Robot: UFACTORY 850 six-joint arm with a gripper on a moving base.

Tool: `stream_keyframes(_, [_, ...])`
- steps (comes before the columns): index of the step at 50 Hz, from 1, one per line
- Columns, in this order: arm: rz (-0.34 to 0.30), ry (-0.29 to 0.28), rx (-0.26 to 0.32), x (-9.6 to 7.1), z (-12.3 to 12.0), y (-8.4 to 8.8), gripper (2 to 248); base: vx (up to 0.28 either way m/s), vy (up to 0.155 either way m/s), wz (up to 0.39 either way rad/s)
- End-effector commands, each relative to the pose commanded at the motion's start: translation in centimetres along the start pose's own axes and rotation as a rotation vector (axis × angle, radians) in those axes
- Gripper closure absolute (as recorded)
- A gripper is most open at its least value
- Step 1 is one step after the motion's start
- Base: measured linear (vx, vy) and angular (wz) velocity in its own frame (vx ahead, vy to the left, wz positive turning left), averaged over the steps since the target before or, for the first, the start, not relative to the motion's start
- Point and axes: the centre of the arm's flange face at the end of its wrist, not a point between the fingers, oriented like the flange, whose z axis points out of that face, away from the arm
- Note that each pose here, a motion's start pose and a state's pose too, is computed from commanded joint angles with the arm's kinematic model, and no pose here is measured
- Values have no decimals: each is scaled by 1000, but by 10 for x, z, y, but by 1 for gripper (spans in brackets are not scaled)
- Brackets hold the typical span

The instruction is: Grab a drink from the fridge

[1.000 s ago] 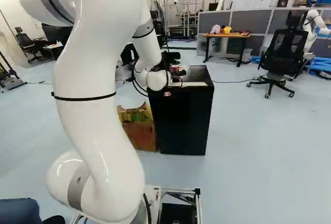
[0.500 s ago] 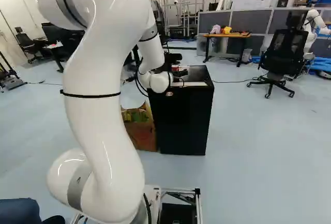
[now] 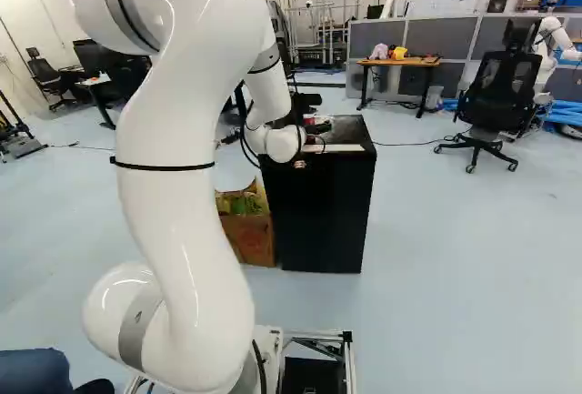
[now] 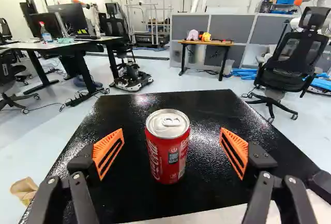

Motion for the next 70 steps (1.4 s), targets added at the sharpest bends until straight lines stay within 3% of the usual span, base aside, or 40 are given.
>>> stream_keyframes(6, [10, 0, 0, 0, 0, 0, 3, 0, 0, 0])
stream_keyframes(13, [65, 0, 0, 0, 0, 0, 3, 0, 0, 0])
stream_keyframes(54, [65, 3, 1, 0, 5, 0, 9, 0, 0, 0])
stream_keyframes(55, [65, 3, 1, 0, 5, 0, 46, 0, 0, 0])
stream_keyframes(59, [65, 3, 1, 0, 5, 0, 46, 0, 0, 0])
stream_keyframes(60, [65, 3, 1, 0, 5, 0, 84, 0, 0, 0])
stream_keyframes(65, [65, 3, 1, 0, 5, 0, 84, 0, 0, 0])
stream_keyframes(66, [65, 3, 1, 0, 5, 0, 122, 0, 0, 0])
stream_keyframes(70, [65, 3, 1, 0, 5, 0, 122, 0, 0, 0])
